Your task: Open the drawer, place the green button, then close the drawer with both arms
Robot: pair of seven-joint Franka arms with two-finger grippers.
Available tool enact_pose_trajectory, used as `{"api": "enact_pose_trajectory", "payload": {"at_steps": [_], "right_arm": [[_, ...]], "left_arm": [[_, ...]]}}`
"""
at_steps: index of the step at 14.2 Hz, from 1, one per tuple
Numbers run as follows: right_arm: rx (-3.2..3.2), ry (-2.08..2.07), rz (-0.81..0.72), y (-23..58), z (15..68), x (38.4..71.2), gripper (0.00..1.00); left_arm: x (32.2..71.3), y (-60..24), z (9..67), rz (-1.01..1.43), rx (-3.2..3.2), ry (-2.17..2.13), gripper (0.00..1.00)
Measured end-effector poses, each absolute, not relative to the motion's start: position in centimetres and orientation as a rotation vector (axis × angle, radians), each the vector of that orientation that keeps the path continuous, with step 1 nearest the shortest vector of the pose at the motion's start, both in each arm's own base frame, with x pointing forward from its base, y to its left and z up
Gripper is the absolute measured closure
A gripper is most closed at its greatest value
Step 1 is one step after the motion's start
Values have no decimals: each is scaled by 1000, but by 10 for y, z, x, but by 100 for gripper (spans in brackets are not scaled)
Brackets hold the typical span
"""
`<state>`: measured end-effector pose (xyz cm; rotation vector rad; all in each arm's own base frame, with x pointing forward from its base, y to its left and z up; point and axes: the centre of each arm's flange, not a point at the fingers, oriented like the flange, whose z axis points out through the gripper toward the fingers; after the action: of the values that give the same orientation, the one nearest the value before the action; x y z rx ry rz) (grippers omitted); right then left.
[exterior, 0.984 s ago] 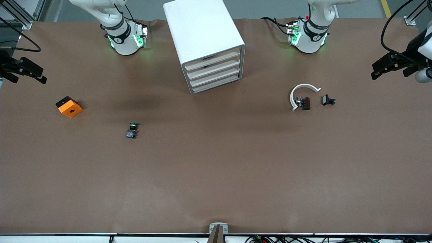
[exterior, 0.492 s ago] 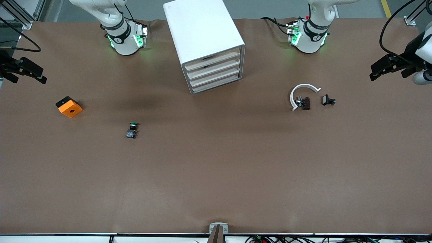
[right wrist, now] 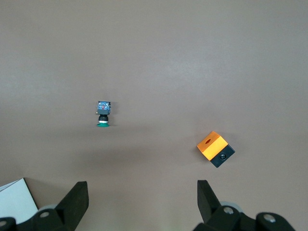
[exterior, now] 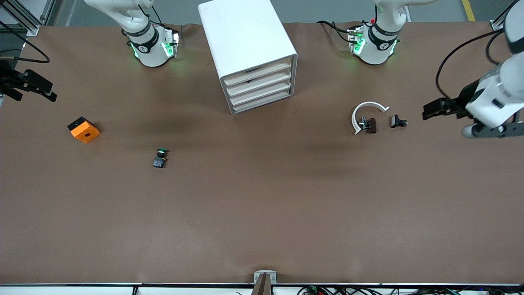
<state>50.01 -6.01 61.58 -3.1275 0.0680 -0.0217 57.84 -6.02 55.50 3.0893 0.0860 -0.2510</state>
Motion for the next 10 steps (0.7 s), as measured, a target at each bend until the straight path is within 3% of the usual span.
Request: {"api": "enact_pose_trajectory", "payload": {"at_steps": [10], "right_arm": [[-3123, 117, 29, -66, 619, 496, 0]], "left_arm": [[595, -245, 411, -396, 3080, 436, 0]]}}
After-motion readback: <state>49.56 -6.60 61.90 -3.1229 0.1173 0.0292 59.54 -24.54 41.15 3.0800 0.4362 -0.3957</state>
